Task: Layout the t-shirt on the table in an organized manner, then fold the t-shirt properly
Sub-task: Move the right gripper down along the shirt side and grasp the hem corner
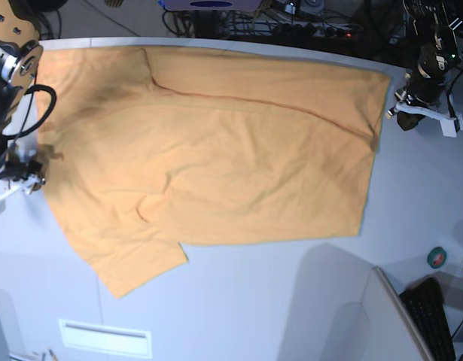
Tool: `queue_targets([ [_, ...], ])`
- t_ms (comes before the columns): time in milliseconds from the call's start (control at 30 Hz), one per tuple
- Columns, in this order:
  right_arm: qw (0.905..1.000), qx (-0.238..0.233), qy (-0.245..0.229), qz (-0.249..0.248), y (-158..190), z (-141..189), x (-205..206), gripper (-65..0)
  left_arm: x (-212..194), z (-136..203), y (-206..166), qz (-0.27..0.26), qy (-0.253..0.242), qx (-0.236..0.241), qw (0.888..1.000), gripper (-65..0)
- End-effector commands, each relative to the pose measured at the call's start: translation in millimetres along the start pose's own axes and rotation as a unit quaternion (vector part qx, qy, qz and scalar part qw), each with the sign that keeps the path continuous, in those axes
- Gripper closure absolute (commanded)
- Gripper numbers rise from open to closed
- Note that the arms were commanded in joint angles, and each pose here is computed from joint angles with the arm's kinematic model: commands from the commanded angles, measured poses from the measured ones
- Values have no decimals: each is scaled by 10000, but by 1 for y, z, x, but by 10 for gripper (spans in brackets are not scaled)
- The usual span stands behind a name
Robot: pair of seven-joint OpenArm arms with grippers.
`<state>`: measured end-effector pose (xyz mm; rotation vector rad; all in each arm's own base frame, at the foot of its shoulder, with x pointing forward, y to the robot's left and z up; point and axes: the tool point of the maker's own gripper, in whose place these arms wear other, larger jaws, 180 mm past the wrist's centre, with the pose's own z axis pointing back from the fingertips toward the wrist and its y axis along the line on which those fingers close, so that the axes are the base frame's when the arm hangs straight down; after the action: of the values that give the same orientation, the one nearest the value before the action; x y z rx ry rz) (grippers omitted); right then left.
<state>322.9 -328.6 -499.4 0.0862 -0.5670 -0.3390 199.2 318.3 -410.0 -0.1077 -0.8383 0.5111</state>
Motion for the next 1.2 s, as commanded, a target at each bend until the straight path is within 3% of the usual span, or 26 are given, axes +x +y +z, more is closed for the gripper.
queue_targets([
  [0, 9998, -20, -207, -13, -4, 4, 16, -293, 14, 2, -1, -82, -195, -52, 9998, 0],
  [133, 10000, 0, -22, -86, -5, 0, 0, -275, 12, 2, -2, -69, -187, -60, 9998, 0],
  [200, 9999, -3, -41, -113, -6, 0, 0, -189, 12, 2, -2, -69, -187, -60, 9998, 0],
  [267, 9999, -15, -147, -69, -6, 3, 8, -15, 12, 2, -2, -69, -187, -60, 9998, 0],
  [300, 9998, -30, -213, -36, -6, 5, 12, 0, 12, 2, -2, -69, -187, -60, 9998, 0],
  [467, 9977, -71, -636, 219, 5, 18, 27, 0, 12, 2, -3, -74, -177, -71, 9998, 0],
  [667, 9938, -245, -807, 720, 23, 54, 32, 0, 12, 2, -3, -64, -180, -67, 9998, 0],
  [1000, 9934, -464, -234, 1026, 48, 103, -24, 0, 11, 1, -3, -69, -170, -78, 9998, 0],
  [1167, 9942, -439, 89, 976, 57, 111, -53, 0, 11, 2, -3, -67, -175, -72, 9998, 0],
])
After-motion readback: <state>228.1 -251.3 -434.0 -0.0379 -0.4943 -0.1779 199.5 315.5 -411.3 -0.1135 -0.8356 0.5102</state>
